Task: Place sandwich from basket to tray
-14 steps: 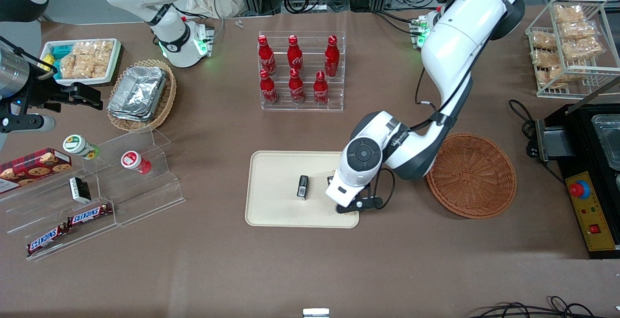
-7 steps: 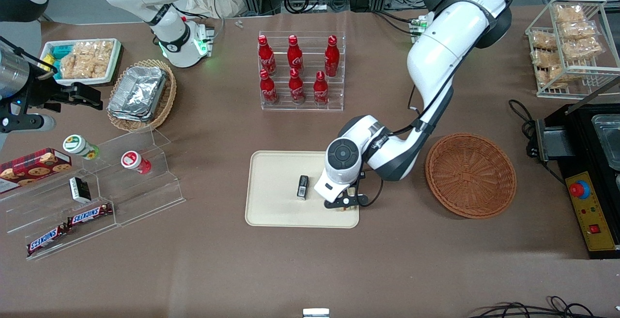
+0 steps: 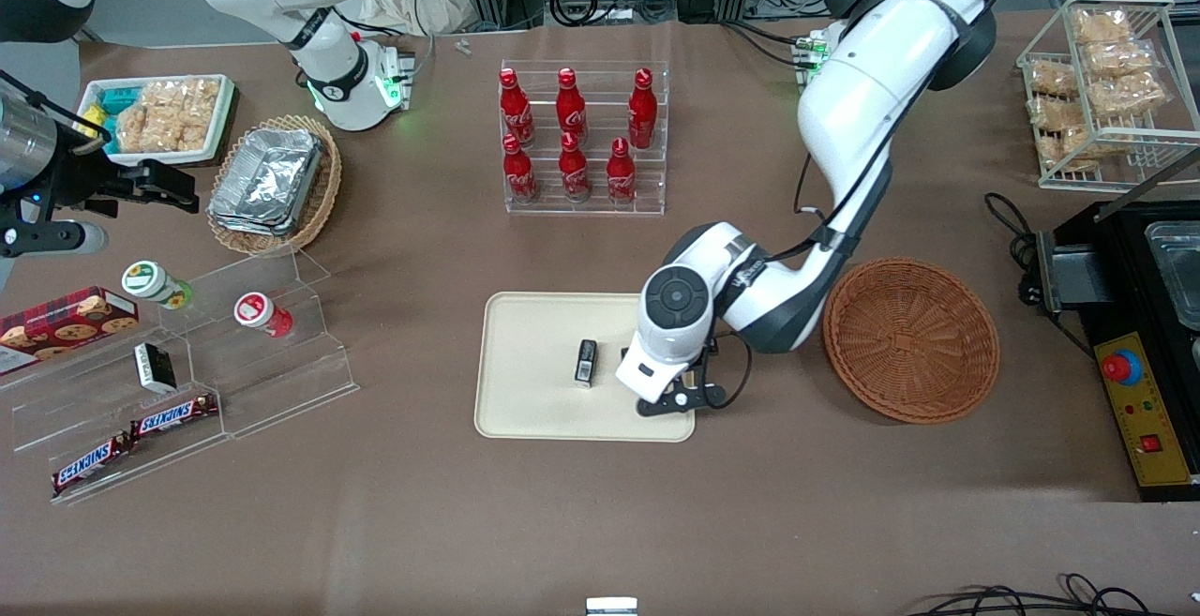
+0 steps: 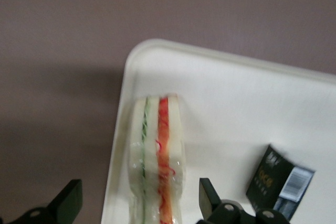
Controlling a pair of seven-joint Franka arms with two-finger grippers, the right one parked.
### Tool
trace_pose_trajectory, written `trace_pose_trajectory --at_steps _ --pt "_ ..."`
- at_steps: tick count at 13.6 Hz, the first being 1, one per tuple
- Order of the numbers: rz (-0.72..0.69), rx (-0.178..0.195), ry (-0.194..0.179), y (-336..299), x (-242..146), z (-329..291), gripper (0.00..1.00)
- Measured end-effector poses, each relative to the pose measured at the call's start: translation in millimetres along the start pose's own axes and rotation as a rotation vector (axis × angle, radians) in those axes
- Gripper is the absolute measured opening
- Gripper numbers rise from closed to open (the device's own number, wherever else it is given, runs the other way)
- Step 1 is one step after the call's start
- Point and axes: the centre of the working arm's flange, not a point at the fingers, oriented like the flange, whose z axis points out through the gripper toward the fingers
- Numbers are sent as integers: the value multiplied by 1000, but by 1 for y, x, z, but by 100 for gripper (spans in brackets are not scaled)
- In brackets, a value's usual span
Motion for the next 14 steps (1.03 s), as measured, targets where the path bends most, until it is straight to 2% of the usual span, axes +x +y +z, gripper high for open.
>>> trace_pose_trajectory --at_steps 1,2,4,5,6,8,12,14 --pt "-30 -8 22 -11 13 -22 100" --pt "-58 10 26 -25 21 -43 100" --pt "-92 77 10 -46 21 -78 100" --pt "-110 89 19 -55 20 -95 100" --pt "-133 85 24 -68 21 -114 100" --pt "-173 59 13 -102 21 -155 99" --pt "-156 24 -13 -193 0 -227 99" --pt "-151 31 -33 -243 -1 -245 99"
